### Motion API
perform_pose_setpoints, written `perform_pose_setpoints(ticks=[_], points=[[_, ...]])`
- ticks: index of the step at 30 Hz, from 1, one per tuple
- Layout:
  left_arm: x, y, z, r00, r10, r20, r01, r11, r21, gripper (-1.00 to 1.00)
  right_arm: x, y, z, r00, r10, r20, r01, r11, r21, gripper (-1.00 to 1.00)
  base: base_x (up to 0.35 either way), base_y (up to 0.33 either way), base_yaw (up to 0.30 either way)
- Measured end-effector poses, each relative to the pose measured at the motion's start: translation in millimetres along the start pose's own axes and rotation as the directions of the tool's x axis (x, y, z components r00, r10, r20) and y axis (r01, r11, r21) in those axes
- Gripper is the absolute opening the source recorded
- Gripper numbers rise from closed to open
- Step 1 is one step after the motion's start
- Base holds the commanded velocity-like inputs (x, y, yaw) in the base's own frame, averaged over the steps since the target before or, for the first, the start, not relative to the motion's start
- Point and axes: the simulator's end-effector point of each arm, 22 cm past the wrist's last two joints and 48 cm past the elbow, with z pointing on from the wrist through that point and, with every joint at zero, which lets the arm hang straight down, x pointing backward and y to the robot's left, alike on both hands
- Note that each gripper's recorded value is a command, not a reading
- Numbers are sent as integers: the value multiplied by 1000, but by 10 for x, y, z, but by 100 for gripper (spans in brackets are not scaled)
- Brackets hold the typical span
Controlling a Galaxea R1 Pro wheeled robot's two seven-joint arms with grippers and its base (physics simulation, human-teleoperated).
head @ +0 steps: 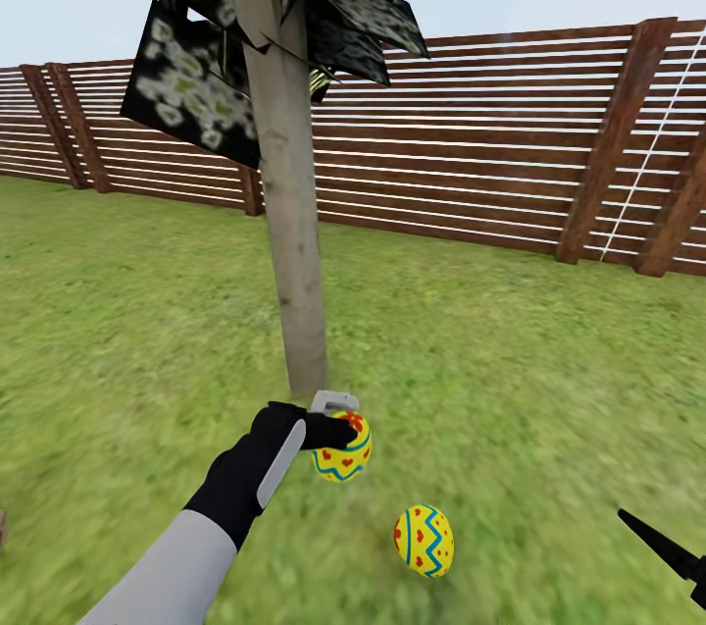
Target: Take the three Easter eggs out of the wicker basket on the lawn in the garden, then place them on the lawn next to a single tree (choose any tree) so that all three eggs are next to the same tree and none are left in the basket.
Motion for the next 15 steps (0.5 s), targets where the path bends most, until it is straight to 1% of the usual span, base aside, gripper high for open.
perform_pose_setpoints(ticks=[9,12,15], points=[[-7,0,0,1000,0,3,0,1000,0,-100,0,0,0,1000,0,0,0,1000,0,100,0,0,0],[41,31,39,1000,-19,-17,19,1000,4,-100,18,-40,15,1000,0,-13,0,1000,8,100,0,0,0],[110,49,88,999,-28,-39,28,1000,6,-100,44,-76,29,1000,4,-22,-3,1000,15,100,0,0,0]])
